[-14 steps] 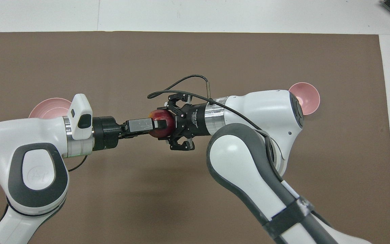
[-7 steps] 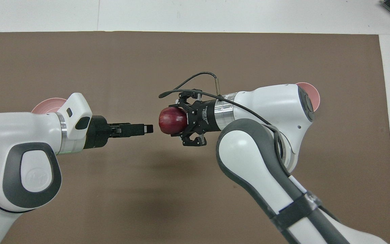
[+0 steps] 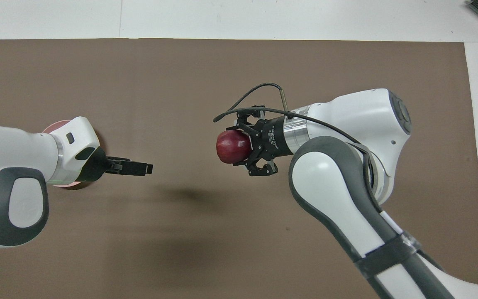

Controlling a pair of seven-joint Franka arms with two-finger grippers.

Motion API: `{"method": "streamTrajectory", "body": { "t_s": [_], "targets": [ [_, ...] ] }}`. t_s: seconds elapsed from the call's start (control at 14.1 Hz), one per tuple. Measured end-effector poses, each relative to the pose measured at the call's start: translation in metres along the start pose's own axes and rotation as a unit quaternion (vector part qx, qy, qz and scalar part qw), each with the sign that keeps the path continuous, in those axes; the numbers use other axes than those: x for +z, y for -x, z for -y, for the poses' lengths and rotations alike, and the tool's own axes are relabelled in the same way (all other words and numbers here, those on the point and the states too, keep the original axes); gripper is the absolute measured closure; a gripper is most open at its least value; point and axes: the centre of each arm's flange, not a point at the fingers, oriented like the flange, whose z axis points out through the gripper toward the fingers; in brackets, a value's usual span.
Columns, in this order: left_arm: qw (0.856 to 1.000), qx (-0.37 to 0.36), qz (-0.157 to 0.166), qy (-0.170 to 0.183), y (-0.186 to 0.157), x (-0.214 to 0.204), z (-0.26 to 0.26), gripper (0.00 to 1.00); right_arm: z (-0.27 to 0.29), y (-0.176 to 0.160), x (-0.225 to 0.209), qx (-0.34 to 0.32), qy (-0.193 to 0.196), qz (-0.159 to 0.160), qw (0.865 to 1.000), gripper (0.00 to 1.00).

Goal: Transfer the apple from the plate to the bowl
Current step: 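Open the left gripper and withdraw it while the right gripper holds the apple, then carry the apple with the right gripper over the pink bowl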

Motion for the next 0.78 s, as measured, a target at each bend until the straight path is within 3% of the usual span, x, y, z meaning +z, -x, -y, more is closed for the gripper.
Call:
{"method": "streamTrajectory", "body": {
  "t_s": [0.28, 0.43, 0.78],
  "targets": [
    [0.999, 0.001, -0.017, -0.047, -0.014, -0.041, 0.030, 0.00, -0.010, -0.055, -0.021, -0.096, 0.019, -0.055, 0.994, 0.21],
    [0.997, 0.008, -0.011, -0.070, -0.018, -0.074, 0.035, 0.00, -0.018, -0.087, -0.035, -0.155, 0.039, -0.087, 0.983, 0.21],
    [0.997, 0.008, 0.000, -0.083, -0.016, -0.171, 0.026, 0.00, -0.040, -0.151, -0.064, -0.308, 0.118, -0.152, 0.932, 0.21]
  ]
}}
